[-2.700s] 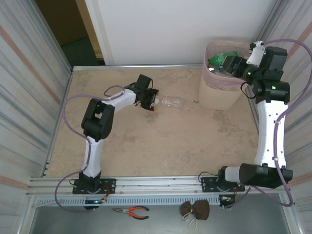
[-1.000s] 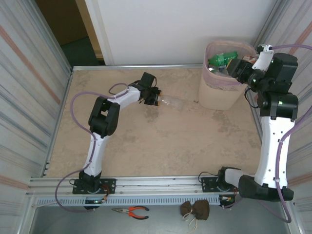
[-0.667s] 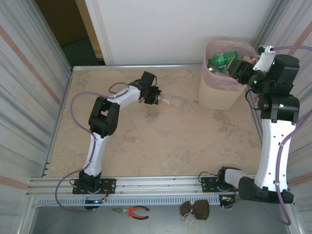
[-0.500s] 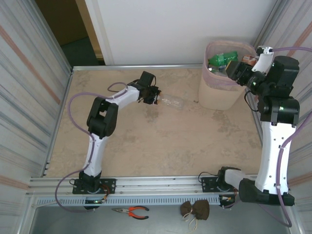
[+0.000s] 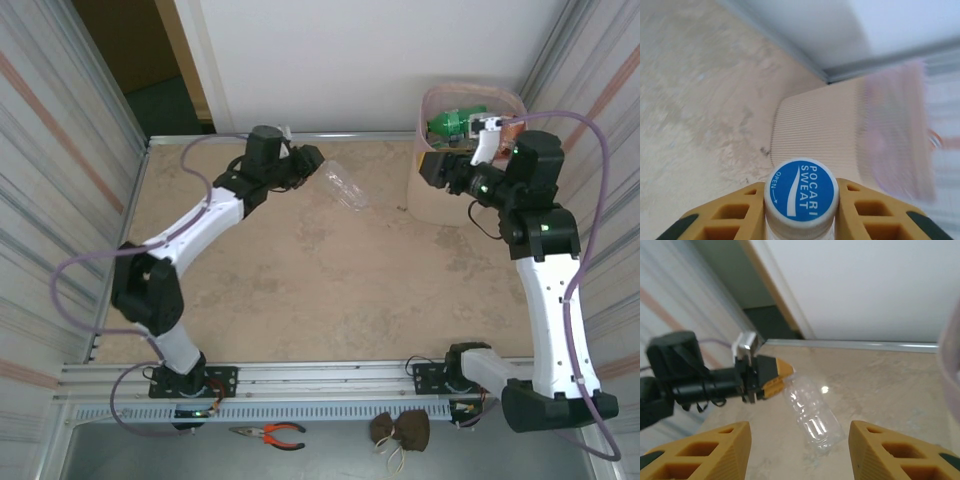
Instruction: Put the plastic bottles in the bin
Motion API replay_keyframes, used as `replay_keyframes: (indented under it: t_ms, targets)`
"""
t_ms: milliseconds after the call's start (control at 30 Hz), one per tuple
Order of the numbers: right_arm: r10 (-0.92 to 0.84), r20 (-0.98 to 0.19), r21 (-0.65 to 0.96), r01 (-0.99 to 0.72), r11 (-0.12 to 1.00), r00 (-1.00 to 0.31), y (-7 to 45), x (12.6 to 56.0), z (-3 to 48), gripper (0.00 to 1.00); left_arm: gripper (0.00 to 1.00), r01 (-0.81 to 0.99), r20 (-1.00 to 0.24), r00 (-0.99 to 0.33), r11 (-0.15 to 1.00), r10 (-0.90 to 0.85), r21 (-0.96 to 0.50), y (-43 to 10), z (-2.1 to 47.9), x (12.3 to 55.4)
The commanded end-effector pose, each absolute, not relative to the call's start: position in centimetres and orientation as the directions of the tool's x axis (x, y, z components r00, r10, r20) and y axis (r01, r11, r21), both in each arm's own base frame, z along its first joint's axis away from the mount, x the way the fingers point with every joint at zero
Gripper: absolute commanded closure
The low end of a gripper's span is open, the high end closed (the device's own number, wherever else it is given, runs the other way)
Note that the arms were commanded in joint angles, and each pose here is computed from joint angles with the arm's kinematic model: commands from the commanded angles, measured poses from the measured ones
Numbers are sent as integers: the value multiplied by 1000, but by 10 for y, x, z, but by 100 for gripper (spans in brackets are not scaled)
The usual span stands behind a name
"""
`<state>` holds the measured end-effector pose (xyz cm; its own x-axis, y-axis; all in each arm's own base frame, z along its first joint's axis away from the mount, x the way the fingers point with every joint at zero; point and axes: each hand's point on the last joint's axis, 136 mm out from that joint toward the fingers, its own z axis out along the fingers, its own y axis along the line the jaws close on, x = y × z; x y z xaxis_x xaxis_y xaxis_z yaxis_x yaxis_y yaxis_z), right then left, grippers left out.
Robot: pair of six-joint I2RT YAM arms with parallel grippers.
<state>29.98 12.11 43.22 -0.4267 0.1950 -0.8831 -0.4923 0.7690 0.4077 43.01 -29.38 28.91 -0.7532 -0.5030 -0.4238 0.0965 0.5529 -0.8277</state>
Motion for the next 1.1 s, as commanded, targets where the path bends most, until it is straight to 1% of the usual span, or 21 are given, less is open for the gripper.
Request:
replay_keyframes:
  t_ms: [0,133,200,333,500,567,633,700,767,933,1067]
  targets:
    - [124,-936,317,-630,709,-330,146,286,449,47,72,433,-713,-601,603,-361,-670,-289,344,402]
    - [72,-951,276,-717,640,-302,174,276,447,45,71,672,-857,-453,538,-247,-510,-288,384,358]
    - [54,-957,258,-752,607,-284,186,271,447,44,71,772,-905,-373,473,-205,-425,-290,403,334]
    - [-4,-970,206,-833,514,-242,214,256,441,37,72,876,-957,-249,388,-147,-287,-288,430,297]
    - [-85,-984,107,-908,404,-154,245,233,435,28,79,944,-985,-138,287,-107,-163,-286,449,261]
    - [-122,-986,57,-924,378,-111,256,226,430,23,84,960,-989,-112,246,-95,-133,-285,455,248]
    - [-145,-986,20,-930,367,-78,264,223,428,20,86,975,-992,-88,198,-88,-104,-285,461,236]
    - [-154,-986,2,-929,369,-63,271,224,426,17,86,985,-994,-72,152,-83,-84,-286,465,225]
    - [-165,-985,-8,-938,348,-52,279,223,425,15,87,990,-995,-63,119,-80,-72,-286,468,217]
    - [-206,-978,-29,-950,310,-37,296,223,414,15,86,997,-996,-53,60,-76,-57,-287,473,204]
    - [-238,-970,-33,-956,291,-39,306,224,406,20,86,997,-996,-59,40,-66,-61,-289,471,201]
